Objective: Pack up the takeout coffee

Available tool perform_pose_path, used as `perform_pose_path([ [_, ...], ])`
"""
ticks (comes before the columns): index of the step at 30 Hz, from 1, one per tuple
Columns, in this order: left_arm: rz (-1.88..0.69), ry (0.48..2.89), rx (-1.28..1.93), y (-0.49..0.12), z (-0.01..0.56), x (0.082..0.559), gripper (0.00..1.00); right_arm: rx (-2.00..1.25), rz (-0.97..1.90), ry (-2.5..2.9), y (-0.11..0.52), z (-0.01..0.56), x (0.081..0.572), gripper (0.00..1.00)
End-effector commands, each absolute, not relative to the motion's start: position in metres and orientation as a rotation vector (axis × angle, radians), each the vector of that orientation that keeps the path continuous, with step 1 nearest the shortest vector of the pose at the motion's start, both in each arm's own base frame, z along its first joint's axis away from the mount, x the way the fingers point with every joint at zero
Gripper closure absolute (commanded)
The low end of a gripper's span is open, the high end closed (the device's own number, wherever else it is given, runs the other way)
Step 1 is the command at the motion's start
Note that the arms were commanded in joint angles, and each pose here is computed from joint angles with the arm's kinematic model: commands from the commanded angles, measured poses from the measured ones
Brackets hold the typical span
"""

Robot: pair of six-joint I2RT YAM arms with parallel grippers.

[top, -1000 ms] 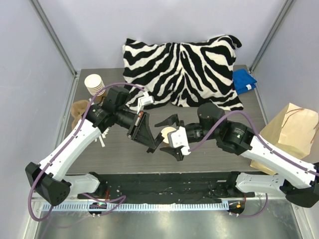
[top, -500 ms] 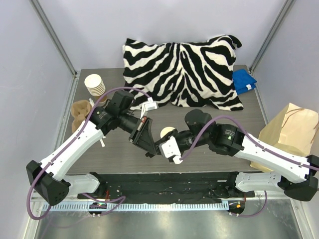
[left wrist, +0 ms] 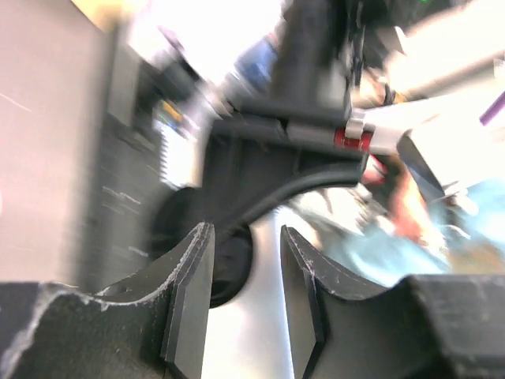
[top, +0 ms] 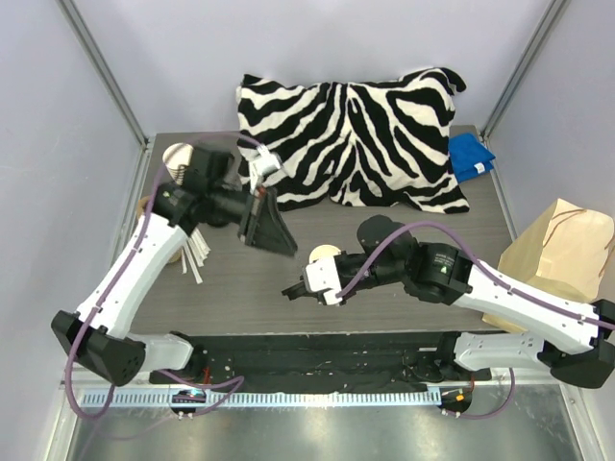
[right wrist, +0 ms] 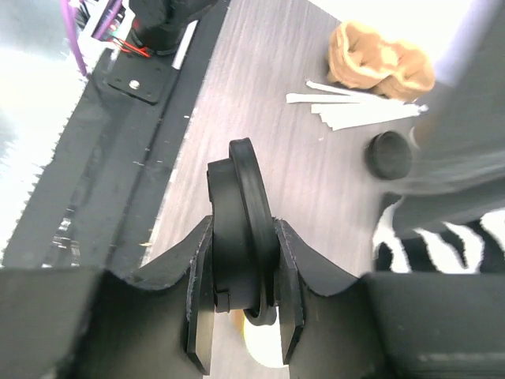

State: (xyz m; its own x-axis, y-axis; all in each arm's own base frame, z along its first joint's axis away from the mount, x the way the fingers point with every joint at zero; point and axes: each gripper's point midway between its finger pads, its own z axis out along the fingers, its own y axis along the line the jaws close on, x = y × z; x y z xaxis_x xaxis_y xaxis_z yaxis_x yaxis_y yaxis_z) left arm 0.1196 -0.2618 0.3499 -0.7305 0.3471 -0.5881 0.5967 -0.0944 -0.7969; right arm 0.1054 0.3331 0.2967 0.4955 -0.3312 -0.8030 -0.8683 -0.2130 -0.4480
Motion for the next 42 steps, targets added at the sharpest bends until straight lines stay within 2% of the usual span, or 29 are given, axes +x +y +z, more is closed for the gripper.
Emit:
perform_pose_path([
  [1, -1.647, 1.79, 1.051, -0.245, 0.384, 0.164, 0.57, -1.581, 0.761, 1.113, 0.328, 0.322, 0.106, 0.99],
  [2, -1.523, 1.789, 1.051, -0.242, 0.387, 0.171, 0.57, -1.509, 0.809, 1.189, 0.326, 0.326, 0.107, 0.99],
  [5, -1.36, 1.75, 1.064, -0.233, 0.381, 0.171, 0.54, -1.388, 0.892, 1.316, 0.323, 0.328, 0.115, 0.99],
  [9, -1.12, 1.693, 0.951, -0.223, 0.382, 0.194, 0.29, -1.162, 0.946, 1.551, 0.305, 0.317, 0.155, 0.99],
  [11, -1.117, 1.731, 0.854, -0.221, 0.378, 0.2, 0.23, -1.1, 1.003, 1.624, 0.3, 0.315, 0.164, 0.99],
  [12, -1.108, 1.688, 0.844, -0.222, 0.386, 0.201, 0.11, -1.08, 1.046, 1.65, 0.295, 0.315, 0.169, 0.99],
  [14, -1.165, 1.7, 0.825, -0.225, 0.377, 0.199, 0.06, -1.045, 1.127, 1.726, 0.296, 0.311, 0.168, 0.99],
  [20, -1.472, 1.846, 0.813, -0.242, 0.35, 0.185, 0.1, -0.963, 1.324, 1.773, 0.299, 0.317, 0.161, 0.99],
  [24, -1.583, 1.842, 0.736, -0.253, 0.342, 0.182, 0.11, -0.854, 1.409, 1.767, 0.307, 0.324, 0.168, 0.99],
  [34, -1.701, 1.883, 0.741, -0.276, 0.33, 0.168, 0.16, -0.703, 1.464, 1.787, 0.307, 0.33, 0.187, 0.99],
  [37, -1.716, 1.878, 0.736, -0.285, 0.324, 0.168, 0.25, -0.694, 1.492, 1.792, 0.309, 0.33, 0.186, 0.99],
  [38, -1.714, 1.87, 0.737, -0.286, 0.325, 0.17, 0.32, -0.698, 1.498, 1.792, 0.31, 0.33, 0.185, 0.99],
  [40, -1.728, 1.885, 0.724, -0.289, 0.322, 0.173, 0.39, -0.699, 1.5, 1.8, 0.309, 0.329, 0.185, 0.99],
  [42, -1.751, 1.897, 0.717, -0.292, 0.321, 0.175, 0.5, -0.69, 1.498, 1.811, 0.309, 0.328, 0.185, 0.99],
])
